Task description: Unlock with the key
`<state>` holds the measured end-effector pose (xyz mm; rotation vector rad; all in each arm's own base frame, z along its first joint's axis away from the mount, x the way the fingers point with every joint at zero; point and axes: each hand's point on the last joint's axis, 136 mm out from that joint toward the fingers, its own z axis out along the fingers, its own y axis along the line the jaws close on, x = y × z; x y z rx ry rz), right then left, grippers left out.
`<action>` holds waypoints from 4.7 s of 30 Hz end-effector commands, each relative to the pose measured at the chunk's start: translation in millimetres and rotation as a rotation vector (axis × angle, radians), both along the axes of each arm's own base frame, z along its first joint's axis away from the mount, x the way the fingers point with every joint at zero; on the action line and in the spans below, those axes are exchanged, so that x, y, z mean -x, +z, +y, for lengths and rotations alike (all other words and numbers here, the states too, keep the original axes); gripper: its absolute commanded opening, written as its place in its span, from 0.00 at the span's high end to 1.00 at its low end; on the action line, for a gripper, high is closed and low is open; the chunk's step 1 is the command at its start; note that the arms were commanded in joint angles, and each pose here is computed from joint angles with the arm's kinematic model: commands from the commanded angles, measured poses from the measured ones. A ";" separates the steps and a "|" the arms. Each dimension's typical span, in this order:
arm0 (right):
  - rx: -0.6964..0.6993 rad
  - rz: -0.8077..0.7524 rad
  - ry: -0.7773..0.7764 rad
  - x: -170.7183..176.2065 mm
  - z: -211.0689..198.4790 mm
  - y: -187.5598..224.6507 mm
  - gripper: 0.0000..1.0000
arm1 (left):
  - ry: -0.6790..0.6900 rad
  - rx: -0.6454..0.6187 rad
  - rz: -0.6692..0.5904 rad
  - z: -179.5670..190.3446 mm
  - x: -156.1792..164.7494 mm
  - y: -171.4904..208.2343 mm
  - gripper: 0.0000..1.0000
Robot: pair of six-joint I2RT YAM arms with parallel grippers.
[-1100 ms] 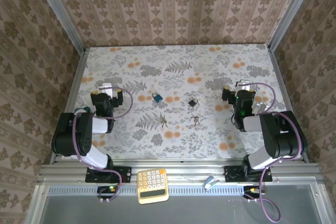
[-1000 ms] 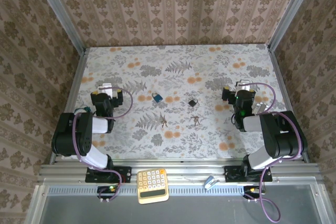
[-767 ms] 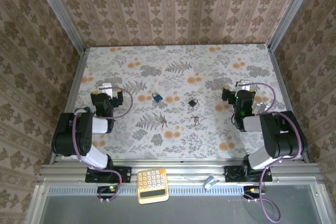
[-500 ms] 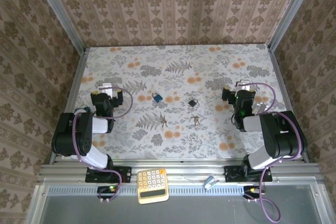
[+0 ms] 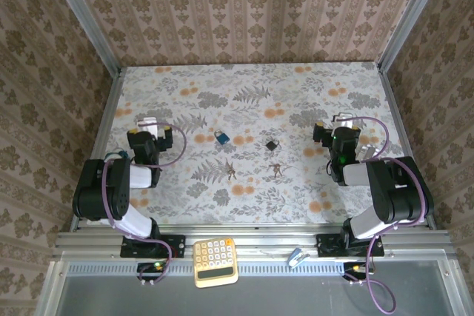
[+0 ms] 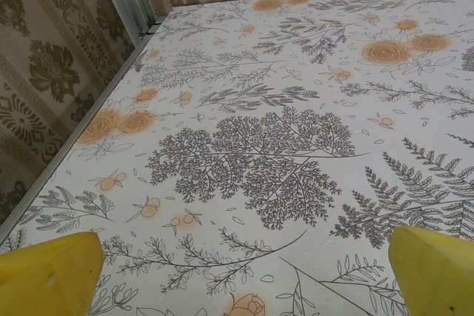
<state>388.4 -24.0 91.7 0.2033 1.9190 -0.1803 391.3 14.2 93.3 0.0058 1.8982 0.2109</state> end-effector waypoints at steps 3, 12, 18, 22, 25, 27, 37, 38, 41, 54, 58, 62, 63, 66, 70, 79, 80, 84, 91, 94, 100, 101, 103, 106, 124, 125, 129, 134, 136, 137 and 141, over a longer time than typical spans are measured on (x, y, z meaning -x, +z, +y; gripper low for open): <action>0.046 -0.017 -0.001 -3.6 3.8 34.8 0.00 | 0.030 -0.010 -0.003 1.0 -2.0 28.8 0.00; -0.179 -0.035 -0.033 -4.3 8.8 105.9 0.00 | 0.128 0.128 0.093 4.0 1.6 74.3 0.00; -0.474 0.079 -0.140 5.9 6.7 91.3 0.06 | 0.044 0.667 0.084 -17.4 6.5 89.5 0.00; -0.570 0.140 -0.013 7.2 36.5 90.1 0.22 | 0.027 0.690 0.212 -31.6 11.6 85.5 0.03; -0.605 0.227 0.072 11.1 59.6 85.6 0.37 | 0.024 0.687 0.321 -46.0 21.7 75.9 0.11; -0.625 0.282 0.116 14.7 75.1 79.9 0.43 | 0.020 0.693 0.382 -56.2 29.4 68.5 0.14; -0.613 0.576 0.444 40.8 204.6 42.4 0.52 | -0.014 0.735 0.649 -111.6 90.9 14.3 0.31; -0.598 0.600 0.482 44.5 218.6 38.8 0.57 | -0.013 0.751 0.666 -114.5 98.6 7.5 0.31; -0.528 0.661 0.537 51.6 248.0 27.7 0.59 | -0.040 0.808 0.694 -123.2 116.5 -2.4 0.32; -0.308 0.847 0.709 77.3 342.7 -20.6 0.60 | -0.039 0.908 0.761 -135.0 152.5 -27.1 0.35; -0.260 0.899 0.724 82.8 357.2 -36.9 0.64 | -0.007 0.899 0.768 -131.0 153.9 -31.5 0.34; -0.196 0.932 0.729 88.3 363.5 -47.8 0.64 | 0.004 0.909 0.781 -131.2 155.9 -35.5 0.34; -0.184 0.939 0.731 90.1 364.6 -50.2 0.63 | 0.005 0.912 0.782 -131.3 156.3 -36.1 0.34; -0.138 0.958 0.736 94.8 367.1 -57.4 0.63 | 0.009 0.917 0.781 -131.1 157.4 -37.6 0.33; -0.079 0.963 0.730 96.7 369.2 -65.1 0.64 | 0.016 0.923 0.777 -130.5 157.2 -38.7 0.33; 0.037 0.967 0.698 101.4 366.6 -76.8 0.67 | 0.034 0.938 0.782 -129.4 161.0 -47.4 0.32; 0.051 0.965 0.696 101.8 366.8 -77.2 0.68 | 0.036 0.938 0.783 -129.3 161.5 -48.6 0.32; 0.090 0.974 0.685 104.6 365.9 -83.6 0.79 | 0.044 0.943 0.784 -128.6 162.3 -51.8 0.32; 0.030 0.944 0.696 106.7 370.1 -75.8 1.00 | 0.049 0.947 0.789 -129.0 161.9 -54.6 0.32; -0.035 0.880 0.726 101.6 375.2 -56.2 1.00 | 0.038 0.949 0.784 -130.9 159.2 -51.5 0.31; -0.181 0.747 0.814 93.8 374.1 -5.7 1.00 | -0.069 0.971 0.735 -147.6 146.6 -28.9 0.31; -0.188 0.716 0.828 92.9 372.1 4.6 1.00 | -0.098 0.978 0.719 -152.2 143.7 -22.7 0.32; -0.189 0.678 0.847 91.5 366.7 20.2 1.00 | -0.159 0.988 0.690 -162.1 138.9 -9.2 0.34; -0.199 0.623 0.875 91.5 359.3 42.0 1.00 | -0.261 1.002 0.649 -179.1 132.0 13.0 0.38; -0.456 0.459 0.970 98.1 314.9 152.7 1.00 | -0.871 1.048 0.318 -258.5 131.5 156.8 0.28; -0.475 0.462 0.975 99.4 314.3 156.8 1.00 | -0.905 1.048 0.298 -262.1 133.7 163.2 0.27; -0.564 0.479 0.994 102.5 314.9 170.2 1.00 | -1.038 1.048 0.227 -276.8 146.5 185.8 0.22; -0.650 0.501 1.053 110.0 323.0 186.3 1.00 | -1.141 1.027 0.210 -290.5 158.2 199.1 0.17; -0.675 0.505 1.071 112.0 325.3 192.0 1.00 | -1.169 1.020 0.217 -295.2 161.2 202.1 0.16; -0.688 0.506 1.079 112.8 326.4 195.1 1.00 | -1.185 1.018 0.220 -297.9 163.1 204.1 0.15; -0.723 0.509 1.107 115.1 330.3 200.9 1.00 | -1.235 1.015 0.220 -306.6 169.5 212.4 0.14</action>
